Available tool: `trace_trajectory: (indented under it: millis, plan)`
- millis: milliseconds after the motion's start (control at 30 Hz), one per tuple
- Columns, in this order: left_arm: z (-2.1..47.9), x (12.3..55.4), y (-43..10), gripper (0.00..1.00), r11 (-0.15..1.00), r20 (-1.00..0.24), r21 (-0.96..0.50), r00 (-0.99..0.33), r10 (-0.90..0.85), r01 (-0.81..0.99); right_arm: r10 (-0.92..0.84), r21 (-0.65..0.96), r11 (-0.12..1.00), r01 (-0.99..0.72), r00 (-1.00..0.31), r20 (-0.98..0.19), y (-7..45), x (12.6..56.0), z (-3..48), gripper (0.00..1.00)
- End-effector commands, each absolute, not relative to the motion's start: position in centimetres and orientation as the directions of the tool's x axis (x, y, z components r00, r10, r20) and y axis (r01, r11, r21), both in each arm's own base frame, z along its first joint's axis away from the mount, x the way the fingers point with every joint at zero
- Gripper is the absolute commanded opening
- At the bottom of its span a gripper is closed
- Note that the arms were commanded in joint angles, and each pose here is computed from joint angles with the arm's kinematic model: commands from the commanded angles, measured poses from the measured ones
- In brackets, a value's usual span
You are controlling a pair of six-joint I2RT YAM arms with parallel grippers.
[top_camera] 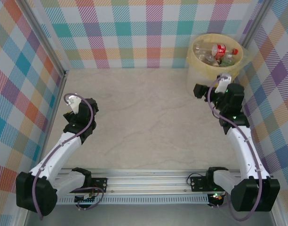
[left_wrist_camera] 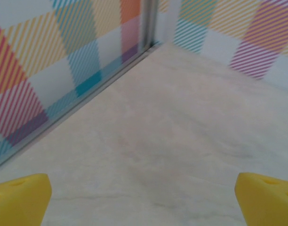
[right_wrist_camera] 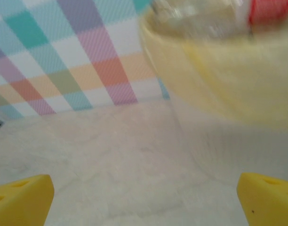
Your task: Put the plastic bottles in the bin
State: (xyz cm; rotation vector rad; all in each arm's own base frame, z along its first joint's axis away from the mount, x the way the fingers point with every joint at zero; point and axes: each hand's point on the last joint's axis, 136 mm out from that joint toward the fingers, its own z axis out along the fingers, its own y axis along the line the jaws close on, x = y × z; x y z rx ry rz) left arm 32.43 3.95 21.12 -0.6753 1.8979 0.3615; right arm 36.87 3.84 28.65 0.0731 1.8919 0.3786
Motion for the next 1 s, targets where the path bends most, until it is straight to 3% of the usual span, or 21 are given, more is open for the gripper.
trace_trajectory:
  millis: [0, 167, 433, 700, 967]
  plan:
    - [18.9, 33.0, 5.1, 1.00, 0.792, -0.902, 0.034, -0.360, -0.239, -0.610, 0.315, 0.320, 0.947, 0.039, -0.327, -0.891, 1.1, 37.7, 25.9, 1.00]
    - [15.8, 35.7, 4.1, 1.00, 0.856, -0.892, 0.064, -0.414, -0.181, -0.513, 0.319, 0.252, 0.946, 0.203, -0.464, -0.826, -1.0, 38.6, 17.8, 1.00]
    - [10.7, 39.2, 2.0, 1.00, 0.935, -0.865, 0.043, -0.481, -0.141, -0.352, 0.204, 0.137, 0.978, 0.160, -0.554, -0.807, -1.0, 40.3, 11.9, 1.00]
    - [8.8, 39.6, 0.6, 1.00, 0.981, -0.915, -0.019, -0.393, -0.095, -0.193, 0.141, 0.114, 0.990, 0.084, -0.535, -0.833, -0.3, 40.5, 10.6, 1.00]
    - [8.4, 39.1, 1.6, 1.00, 0.967, -0.930, -0.019, -0.351, -0.110, -0.253, 0.081, 0.097, 0.995, -0.024, -0.387, -0.919, 0.9, 40.0, 10.5, 1.00]
